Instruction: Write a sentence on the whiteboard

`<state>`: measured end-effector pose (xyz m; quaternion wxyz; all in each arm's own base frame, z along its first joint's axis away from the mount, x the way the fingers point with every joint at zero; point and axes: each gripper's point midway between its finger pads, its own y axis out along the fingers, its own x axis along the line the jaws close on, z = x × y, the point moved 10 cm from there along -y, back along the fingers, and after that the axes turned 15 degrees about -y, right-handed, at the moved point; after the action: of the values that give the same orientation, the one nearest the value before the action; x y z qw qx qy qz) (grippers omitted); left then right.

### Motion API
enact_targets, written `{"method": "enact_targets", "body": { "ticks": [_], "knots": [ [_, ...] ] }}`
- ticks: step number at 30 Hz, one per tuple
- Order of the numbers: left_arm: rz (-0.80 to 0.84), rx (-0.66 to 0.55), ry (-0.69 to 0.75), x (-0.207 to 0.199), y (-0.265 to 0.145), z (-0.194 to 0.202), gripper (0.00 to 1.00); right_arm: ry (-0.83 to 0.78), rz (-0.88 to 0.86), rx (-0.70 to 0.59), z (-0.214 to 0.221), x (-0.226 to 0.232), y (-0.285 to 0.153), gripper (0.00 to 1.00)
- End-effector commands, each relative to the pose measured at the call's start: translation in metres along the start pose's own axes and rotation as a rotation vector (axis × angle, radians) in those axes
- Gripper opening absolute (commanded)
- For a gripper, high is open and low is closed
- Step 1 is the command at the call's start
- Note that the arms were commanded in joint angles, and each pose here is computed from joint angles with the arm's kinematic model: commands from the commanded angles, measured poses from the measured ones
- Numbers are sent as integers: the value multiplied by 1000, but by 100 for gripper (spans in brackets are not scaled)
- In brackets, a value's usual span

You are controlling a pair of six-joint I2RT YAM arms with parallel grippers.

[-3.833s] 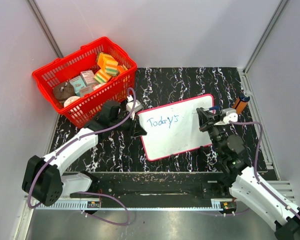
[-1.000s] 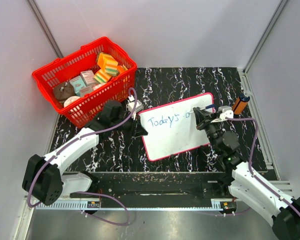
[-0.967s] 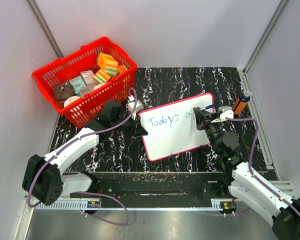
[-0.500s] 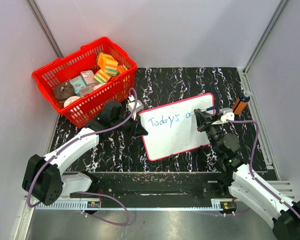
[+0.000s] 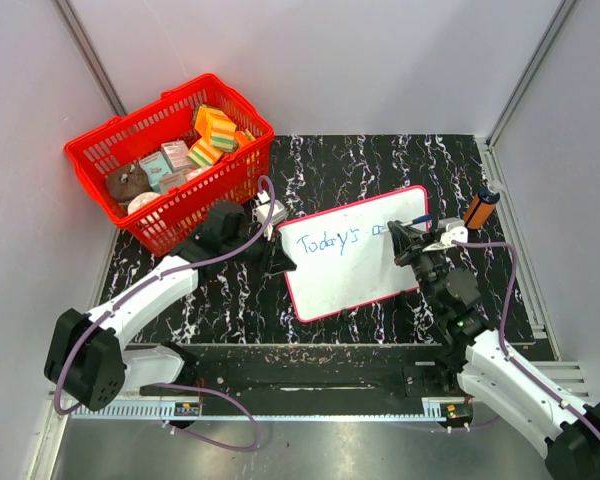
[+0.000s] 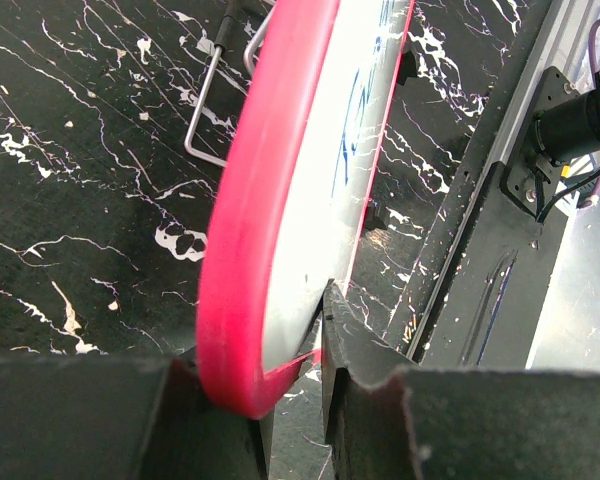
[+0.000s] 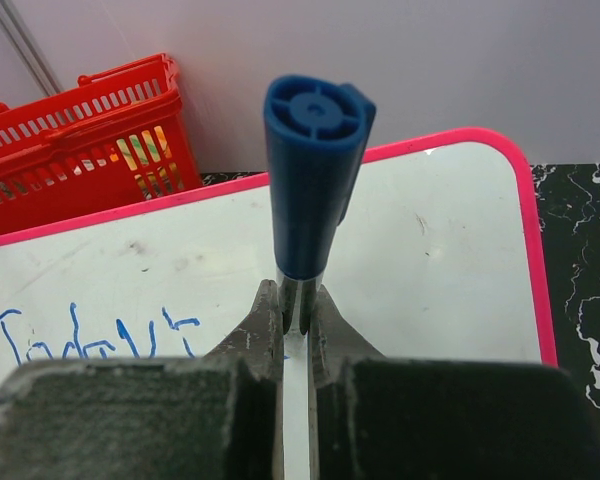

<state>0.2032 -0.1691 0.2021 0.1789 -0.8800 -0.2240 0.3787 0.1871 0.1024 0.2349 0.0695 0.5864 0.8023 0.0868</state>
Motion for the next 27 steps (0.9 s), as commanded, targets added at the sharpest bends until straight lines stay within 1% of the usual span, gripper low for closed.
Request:
{"method": "enact_targets", "body": {
  "ticks": [1, 12, 20, 27],
  "knots": [
    [-416, 149, 182, 57, -2, 31, 0, 0, 48, 13, 3, -4, -2, 0],
    [-414, 154, 182, 57, -1, 31, 0, -4, 87, 7, -2, -8, -4, 0],
    [-419, 153, 184, 57, -1, 31, 0, 32, 10, -80, -24, -5, -16, 0],
    [-418, 153, 177, 55, -1, 30, 0, 48, -38, -88, -29, -3, -23, 0]
  ]
}}
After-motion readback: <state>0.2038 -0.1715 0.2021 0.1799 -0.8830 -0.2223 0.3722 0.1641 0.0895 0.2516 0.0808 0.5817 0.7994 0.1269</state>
